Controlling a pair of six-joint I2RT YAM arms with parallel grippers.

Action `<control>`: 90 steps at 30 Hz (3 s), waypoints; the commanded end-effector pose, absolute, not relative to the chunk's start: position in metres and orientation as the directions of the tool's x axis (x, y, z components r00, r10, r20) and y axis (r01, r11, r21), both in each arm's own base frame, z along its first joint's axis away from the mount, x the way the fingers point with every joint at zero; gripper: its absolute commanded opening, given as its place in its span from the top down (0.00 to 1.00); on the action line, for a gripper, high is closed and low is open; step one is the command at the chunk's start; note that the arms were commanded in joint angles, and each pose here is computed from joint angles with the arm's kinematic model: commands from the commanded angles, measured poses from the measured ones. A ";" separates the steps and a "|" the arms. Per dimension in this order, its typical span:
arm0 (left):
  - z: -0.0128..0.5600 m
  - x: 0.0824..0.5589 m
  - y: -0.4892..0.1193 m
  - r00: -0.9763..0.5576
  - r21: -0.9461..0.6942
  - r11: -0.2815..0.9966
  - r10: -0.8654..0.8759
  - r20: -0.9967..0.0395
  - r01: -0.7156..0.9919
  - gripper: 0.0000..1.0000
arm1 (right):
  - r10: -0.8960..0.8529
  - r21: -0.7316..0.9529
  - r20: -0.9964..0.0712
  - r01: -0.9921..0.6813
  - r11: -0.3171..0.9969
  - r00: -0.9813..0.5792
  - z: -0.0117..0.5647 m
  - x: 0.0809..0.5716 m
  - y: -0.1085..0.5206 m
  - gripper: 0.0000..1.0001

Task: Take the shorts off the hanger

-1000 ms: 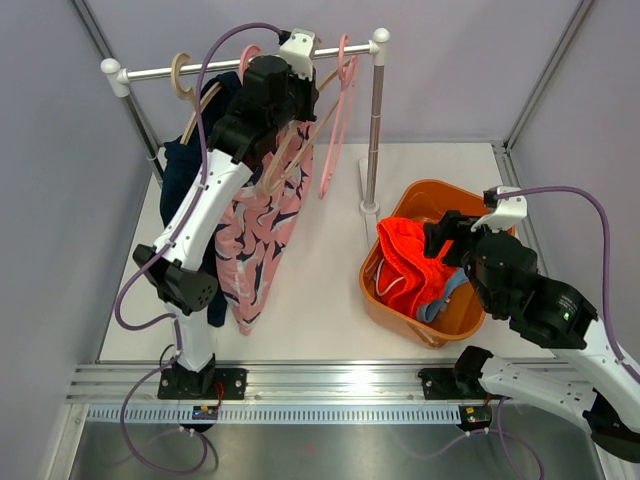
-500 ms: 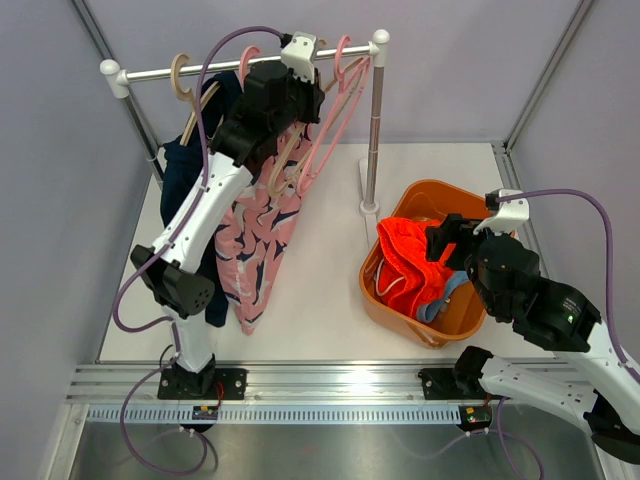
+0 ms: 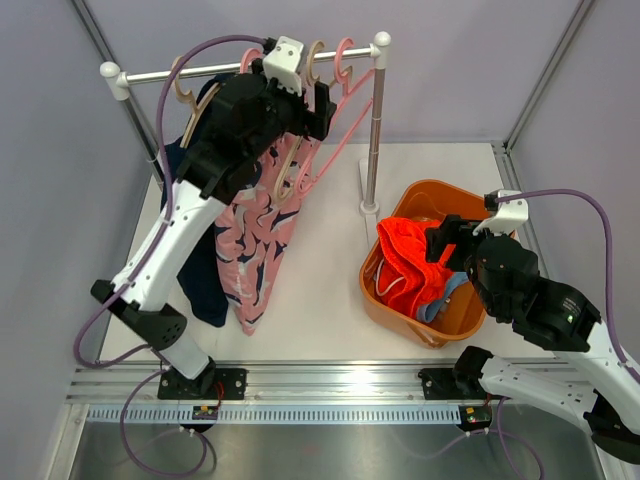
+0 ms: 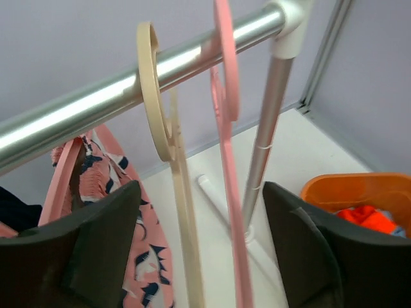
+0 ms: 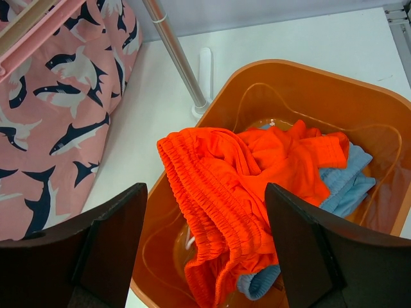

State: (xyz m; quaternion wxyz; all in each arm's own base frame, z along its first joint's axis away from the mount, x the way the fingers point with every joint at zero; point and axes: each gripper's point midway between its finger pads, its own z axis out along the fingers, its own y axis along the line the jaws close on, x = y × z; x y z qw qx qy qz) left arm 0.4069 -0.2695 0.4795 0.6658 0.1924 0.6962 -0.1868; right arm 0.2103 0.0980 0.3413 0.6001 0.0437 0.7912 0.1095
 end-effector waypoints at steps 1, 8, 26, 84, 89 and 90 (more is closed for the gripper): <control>0.523 0.378 -0.246 0.069 -0.003 0.875 -0.042 -0.997 0.485 0.03 | 0.235 0.254 -0.939 -0.043 0.966 -0.251 0.350 0.211 0.094 0.17; 0.543 0.339 -0.220 0.136 -0.165 0.857 -0.262 -0.955 0.488 0.01 | 0.316 0.335 -0.933 -0.099 0.937 -0.171 0.373 0.201 0.085 0.00; 0.554 0.319 -0.197 0.006 -0.237 0.775 -0.297 -0.955 0.585 0.01 | 0.371 0.405 -0.911 -0.216 0.888 -0.180 0.380 0.188 0.097 0.01; 0.452 0.458 -0.164 -0.082 -0.119 0.936 -0.097 -0.992 0.332 0.41 | 0.290 0.337 -0.932 -0.229 0.913 -0.217 0.366 0.207 0.124 0.01; 0.450 0.458 -0.163 -0.077 -0.109 0.939 -0.089 -0.993 0.326 0.55 | 0.275 0.325 -0.935 -0.229 0.917 -0.225 0.361 0.209 0.128 0.01; 0.450 0.459 -0.162 -0.077 -0.106 0.940 -0.086 -0.993 0.323 0.59 | 0.274 0.325 -0.935 -0.229 0.918 -0.226 0.360 0.209 0.128 0.01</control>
